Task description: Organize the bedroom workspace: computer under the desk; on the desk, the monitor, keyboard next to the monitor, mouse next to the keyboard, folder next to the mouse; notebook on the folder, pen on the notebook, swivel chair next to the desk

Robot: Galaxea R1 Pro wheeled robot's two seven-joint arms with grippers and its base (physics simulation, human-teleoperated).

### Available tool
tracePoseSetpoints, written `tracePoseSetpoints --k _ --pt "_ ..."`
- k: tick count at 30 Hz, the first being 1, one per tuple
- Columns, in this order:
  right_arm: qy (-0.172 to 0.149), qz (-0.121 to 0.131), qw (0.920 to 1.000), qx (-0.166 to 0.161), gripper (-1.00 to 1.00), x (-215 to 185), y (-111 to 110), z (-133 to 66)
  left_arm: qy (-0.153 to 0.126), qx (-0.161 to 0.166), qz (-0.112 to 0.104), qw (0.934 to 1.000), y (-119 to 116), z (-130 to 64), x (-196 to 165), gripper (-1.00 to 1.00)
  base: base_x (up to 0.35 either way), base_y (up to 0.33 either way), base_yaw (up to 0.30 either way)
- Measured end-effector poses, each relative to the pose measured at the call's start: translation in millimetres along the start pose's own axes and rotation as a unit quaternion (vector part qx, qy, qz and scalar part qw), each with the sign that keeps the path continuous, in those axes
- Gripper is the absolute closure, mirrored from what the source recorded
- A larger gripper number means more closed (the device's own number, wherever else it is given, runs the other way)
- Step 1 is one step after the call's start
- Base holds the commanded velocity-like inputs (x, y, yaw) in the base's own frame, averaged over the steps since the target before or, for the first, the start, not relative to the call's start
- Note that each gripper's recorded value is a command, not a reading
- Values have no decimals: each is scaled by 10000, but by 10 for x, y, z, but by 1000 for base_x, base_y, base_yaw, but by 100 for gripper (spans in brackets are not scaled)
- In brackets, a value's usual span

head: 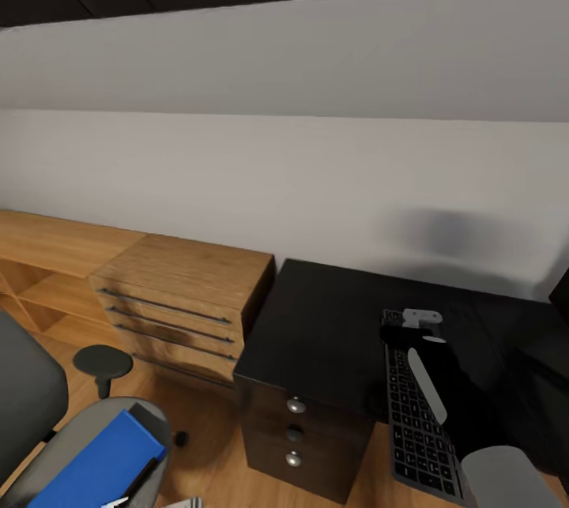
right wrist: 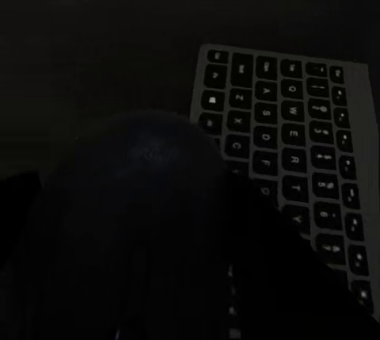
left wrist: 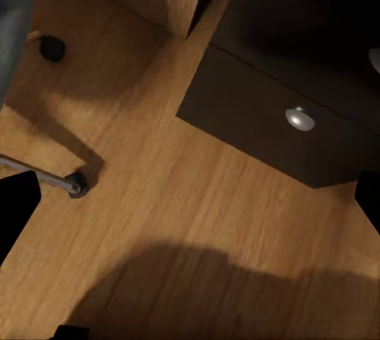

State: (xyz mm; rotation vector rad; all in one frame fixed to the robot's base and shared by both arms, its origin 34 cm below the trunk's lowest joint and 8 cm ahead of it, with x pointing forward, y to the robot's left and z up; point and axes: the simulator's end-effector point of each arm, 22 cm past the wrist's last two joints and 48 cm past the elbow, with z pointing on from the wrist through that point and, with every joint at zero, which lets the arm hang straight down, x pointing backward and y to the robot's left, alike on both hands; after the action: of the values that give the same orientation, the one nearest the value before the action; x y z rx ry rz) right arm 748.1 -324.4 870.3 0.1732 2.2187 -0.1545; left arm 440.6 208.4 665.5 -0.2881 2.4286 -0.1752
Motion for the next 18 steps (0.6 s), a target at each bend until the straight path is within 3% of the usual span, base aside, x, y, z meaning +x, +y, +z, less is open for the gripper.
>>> tracePoseSetpoints --k 5,12,18 --pt "7 -10 10000 -4 100 7 6 1 2 0 1 10000 -1 1 1 -100 0 0 108" --pt "-9 -300 9995 66 100 32 108 -14 10 0 -1 10000 -2 2 9 -100 0 0 9" --pt "-23 -354 9993 101 100 35 119 -16 10 0 -1 10000 -2 2 9 -100 0 0 0"
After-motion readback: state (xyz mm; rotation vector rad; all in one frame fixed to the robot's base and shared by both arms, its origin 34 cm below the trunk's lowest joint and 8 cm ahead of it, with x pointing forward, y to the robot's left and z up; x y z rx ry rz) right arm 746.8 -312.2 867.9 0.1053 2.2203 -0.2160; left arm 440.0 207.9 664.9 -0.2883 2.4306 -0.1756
